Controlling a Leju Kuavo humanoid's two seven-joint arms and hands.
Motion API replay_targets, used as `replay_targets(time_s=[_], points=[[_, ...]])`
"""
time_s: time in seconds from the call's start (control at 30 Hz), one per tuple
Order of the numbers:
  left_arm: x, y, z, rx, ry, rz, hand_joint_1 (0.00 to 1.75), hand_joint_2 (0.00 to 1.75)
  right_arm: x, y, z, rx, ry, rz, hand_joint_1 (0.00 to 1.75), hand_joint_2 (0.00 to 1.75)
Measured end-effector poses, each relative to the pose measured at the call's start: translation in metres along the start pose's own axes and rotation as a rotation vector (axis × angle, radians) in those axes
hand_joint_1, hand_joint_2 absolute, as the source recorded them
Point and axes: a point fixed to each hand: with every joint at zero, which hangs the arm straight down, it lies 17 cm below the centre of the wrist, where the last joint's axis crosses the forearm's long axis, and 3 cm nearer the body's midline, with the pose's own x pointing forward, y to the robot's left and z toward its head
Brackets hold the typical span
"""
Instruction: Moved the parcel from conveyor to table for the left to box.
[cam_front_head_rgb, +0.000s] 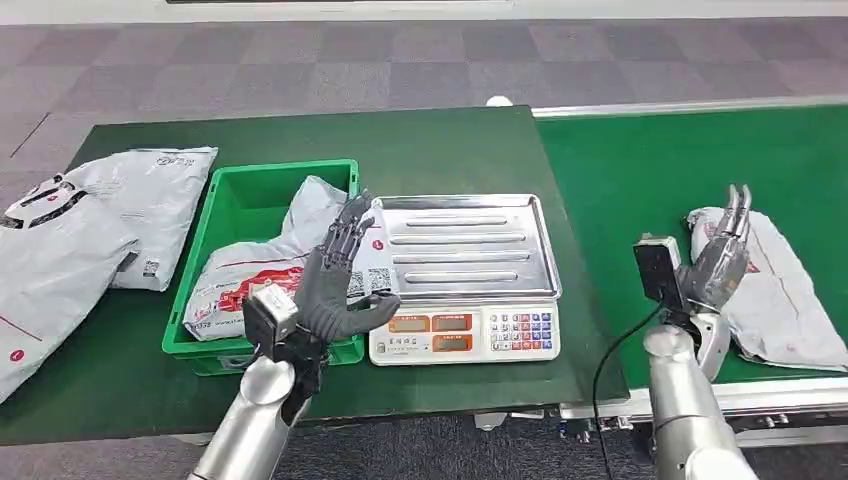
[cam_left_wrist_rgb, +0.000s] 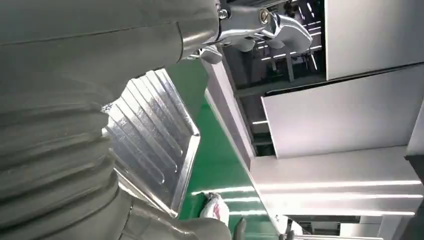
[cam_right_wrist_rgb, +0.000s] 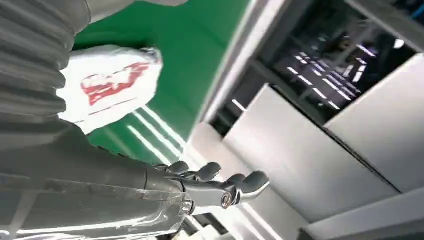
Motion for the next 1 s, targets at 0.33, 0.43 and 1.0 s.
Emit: replay_targets(time_s=[0.33,0.43,1.0], points=[[0.0,-0.005,0.01,-0.02,0.032,-0.014,0.0,1.75,-0.142,-0.025,0.028,0.041,0.434,0.202,0.0,1.75],[-0.001,-0.007,0.012,-0.025,0.04,-0.015,0.0,1.75,-0.172,-0.034,0.043,0.06,0.535,0.261,0.0,1.75],[-0.006,-0.013,0.013,-0.054,0.068,-0.025,0.0,1.75,-0.247,-0.006,0.127,0.44,0.894,0.464,0.0,1.75]])
